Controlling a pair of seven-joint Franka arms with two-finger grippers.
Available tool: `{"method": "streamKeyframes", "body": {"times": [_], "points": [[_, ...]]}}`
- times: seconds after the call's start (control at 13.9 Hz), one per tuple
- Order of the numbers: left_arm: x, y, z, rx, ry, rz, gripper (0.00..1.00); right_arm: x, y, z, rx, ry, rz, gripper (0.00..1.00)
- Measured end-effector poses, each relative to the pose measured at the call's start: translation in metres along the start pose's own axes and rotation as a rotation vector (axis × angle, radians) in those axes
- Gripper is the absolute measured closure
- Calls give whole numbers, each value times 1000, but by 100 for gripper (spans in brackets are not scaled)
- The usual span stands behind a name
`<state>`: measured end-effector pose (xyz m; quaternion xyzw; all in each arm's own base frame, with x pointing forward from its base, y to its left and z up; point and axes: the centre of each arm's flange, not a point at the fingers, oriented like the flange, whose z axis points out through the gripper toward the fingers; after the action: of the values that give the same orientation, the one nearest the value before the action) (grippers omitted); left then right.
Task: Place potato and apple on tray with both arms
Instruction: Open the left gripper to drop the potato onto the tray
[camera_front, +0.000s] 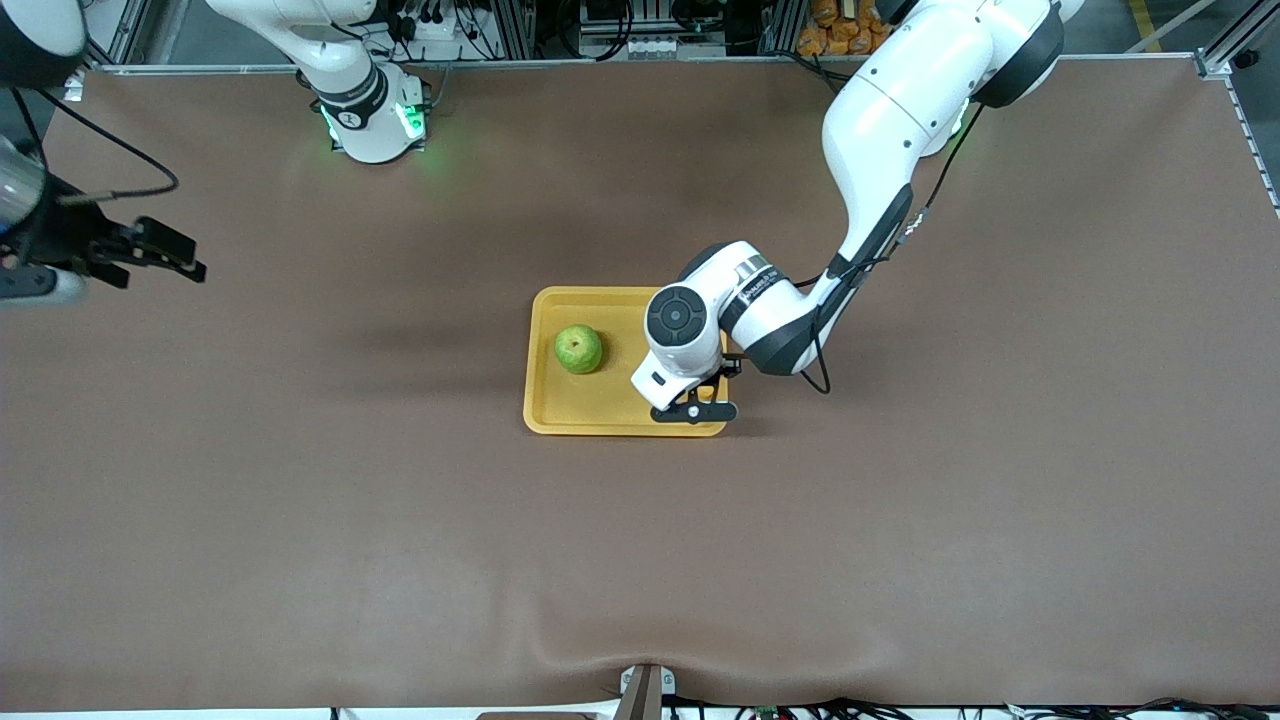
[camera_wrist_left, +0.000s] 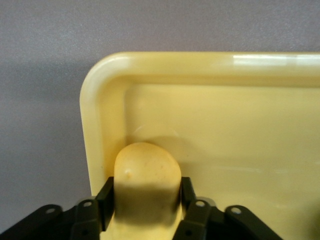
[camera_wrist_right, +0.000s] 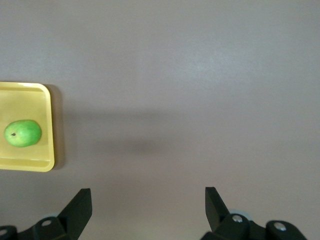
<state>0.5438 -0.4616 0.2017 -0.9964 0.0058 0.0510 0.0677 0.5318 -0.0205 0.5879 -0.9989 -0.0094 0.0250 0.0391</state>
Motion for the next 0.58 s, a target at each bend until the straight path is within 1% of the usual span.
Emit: {"method": "streamKeyframes", "body": {"times": [0.07, 0.14, 0.29, 0.43, 0.58], "points": [[1, 0, -3, -3, 4, -3, 27, -1, 0, -8, -1, -1, 5, 0], [4, 0, -8, -9, 13, -6, 19, -3, 0, -14, -2, -4, 9, 0], [10, -4, -27, -23, 39, -17, 0, -11, 2, -35, -1, -30, 21, 0], [21, -20, -61, -32, 72, -45, 0, -19, 4, -56, 0, -39, 37, 0], [35, -56, -109, -24, 96, -88, 0, -22, 11, -60, 2, -46, 59, 0]]}}
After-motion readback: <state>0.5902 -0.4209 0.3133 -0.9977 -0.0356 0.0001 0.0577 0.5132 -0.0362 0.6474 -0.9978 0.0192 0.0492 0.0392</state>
